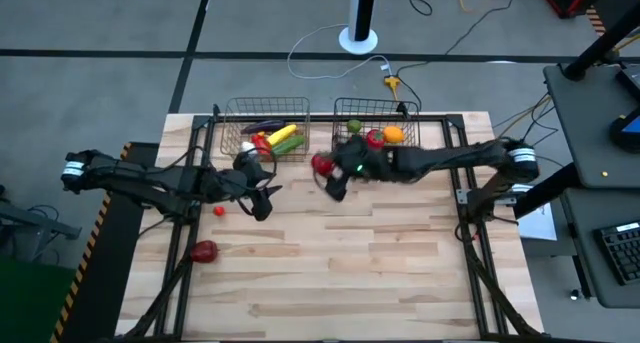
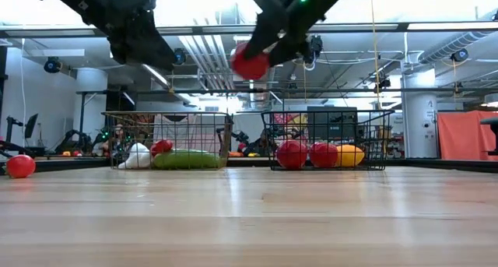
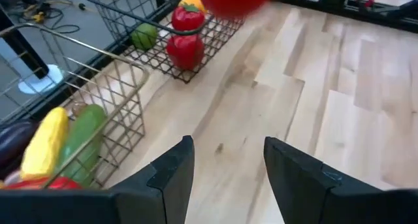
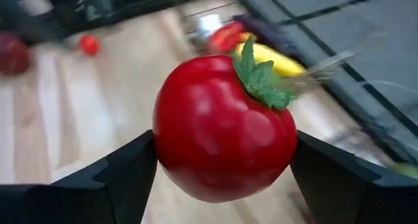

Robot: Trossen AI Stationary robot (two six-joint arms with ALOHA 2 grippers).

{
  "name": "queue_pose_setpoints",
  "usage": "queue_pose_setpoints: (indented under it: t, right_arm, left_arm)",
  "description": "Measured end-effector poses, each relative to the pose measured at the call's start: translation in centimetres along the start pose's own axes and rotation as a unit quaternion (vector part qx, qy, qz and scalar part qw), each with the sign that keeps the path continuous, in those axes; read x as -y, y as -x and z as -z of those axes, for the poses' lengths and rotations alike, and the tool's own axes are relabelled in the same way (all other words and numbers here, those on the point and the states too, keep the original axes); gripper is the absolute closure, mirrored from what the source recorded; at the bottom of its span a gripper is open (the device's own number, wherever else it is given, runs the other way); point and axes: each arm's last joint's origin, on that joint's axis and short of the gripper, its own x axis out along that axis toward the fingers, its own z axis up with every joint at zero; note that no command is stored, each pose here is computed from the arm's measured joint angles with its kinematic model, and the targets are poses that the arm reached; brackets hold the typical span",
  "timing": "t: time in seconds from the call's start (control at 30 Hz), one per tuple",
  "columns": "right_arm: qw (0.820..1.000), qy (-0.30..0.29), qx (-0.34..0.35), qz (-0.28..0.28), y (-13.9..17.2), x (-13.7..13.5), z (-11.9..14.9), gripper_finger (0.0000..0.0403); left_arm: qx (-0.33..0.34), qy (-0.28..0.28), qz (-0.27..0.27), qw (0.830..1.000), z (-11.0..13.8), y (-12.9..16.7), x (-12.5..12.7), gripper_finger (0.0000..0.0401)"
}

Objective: Sort produce into baskets
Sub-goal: Put the large red tomato into the right wire basket

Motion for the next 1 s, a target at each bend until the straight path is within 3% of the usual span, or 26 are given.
queue_pose_setpoints:
  t: [0.23, 0.4, 0.57, 0.83, 1.0]
  right_arm:
    - [0.989, -0.098, -0.06, 0.089, 2.8, 6.6, -0.3, 0.0093]
    - [0.955, -0.174, -0.166, 0.175, 3.3, 11.8, 1.6, 0.0092]
    - [0.925, -0.23, -0.24, 0.182, 3.7, 15.5, 2.9, 0.0091]
    - [0.903, -0.241, -0.301, 0.192, 4.3, 17.7, 4.1, 0.0086]
    - [0.899, -0.221, -0.327, 0.188, 4.2, 17.7, 4.5, 0.0071]
  left_arm:
    - [0.002, 0.005, 0.009, 1.0, 0.1, 0.1, 0.4, 0.0233]
    - [0.009, 0.011, 0.012, 1.0, -0.2, 0.2, 0.4, 0.0233]
    - [0.01, 0.012, 0.013, 1.0, -0.2, 0.2, 0.4, 0.0233]
    - [0.0, 0.033, 0.031, 0.999, -0.1, 0.2, 0.6, 0.0233]
    - [-0.017, 0.047, 0.052, 0.997, 0.0, 0.2, 0.6, 0.0233]
